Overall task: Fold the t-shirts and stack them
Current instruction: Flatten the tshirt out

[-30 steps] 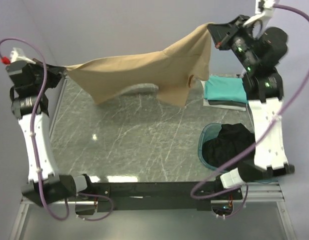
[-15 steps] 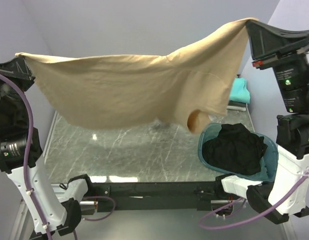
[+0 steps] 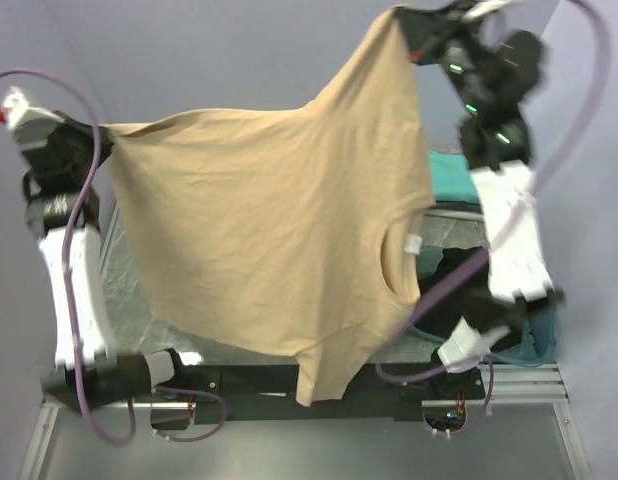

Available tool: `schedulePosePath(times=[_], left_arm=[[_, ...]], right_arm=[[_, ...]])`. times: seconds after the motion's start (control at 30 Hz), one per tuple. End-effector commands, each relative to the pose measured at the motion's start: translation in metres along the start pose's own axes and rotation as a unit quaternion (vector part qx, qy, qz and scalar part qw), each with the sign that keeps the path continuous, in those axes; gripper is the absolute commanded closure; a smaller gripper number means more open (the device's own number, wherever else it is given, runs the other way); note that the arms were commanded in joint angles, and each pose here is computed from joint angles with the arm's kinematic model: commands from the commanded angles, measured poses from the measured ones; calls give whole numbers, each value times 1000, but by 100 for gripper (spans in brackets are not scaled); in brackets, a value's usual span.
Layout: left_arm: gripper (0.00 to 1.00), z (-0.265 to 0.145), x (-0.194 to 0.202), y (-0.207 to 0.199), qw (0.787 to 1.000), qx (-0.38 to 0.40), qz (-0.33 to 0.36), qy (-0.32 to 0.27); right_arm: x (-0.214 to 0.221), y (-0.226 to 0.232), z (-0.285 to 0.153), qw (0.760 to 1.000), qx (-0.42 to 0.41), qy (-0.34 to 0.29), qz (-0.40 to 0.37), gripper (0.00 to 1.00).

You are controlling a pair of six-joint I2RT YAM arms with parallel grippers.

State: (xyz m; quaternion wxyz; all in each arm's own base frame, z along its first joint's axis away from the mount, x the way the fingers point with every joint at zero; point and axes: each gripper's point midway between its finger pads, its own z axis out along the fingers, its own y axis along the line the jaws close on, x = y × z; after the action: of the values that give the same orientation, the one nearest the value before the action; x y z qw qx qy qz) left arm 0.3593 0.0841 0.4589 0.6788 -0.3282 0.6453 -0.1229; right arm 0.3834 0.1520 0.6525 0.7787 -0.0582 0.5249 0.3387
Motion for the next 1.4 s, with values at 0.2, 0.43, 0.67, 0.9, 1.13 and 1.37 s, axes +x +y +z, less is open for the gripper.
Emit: schedulePosePath(times=[0.2, 0.43, 0.67, 0.9, 1.13, 1.37], left_arm=[[41, 122, 156, 79, 980, -18, -4, 196], [11, 115, 210, 90, 961, -39, 29, 272], [11, 60, 253, 107, 938, -70, 6, 339], [7, 6, 285, 151, 913, -140, 13, 383], [6, -17, 315, 199, 891, -187, 21, 413], [6, -13, 340, 223, 876, -203, 19, 437]], right_arm=[[272, -173, 83, 973, 120, 187, 58, 67], [352, -197, 39, 942, 166, 283, 76, 12], [389, -156, -32, 912, 173, 364, 74, 10], [436, -85, -88, 882, 136, 443, 84, 12], [493, -55, -128, 843, 139, 509, 107, 14], [539, -74, -151, 807, 184, 550, 110, 14]])
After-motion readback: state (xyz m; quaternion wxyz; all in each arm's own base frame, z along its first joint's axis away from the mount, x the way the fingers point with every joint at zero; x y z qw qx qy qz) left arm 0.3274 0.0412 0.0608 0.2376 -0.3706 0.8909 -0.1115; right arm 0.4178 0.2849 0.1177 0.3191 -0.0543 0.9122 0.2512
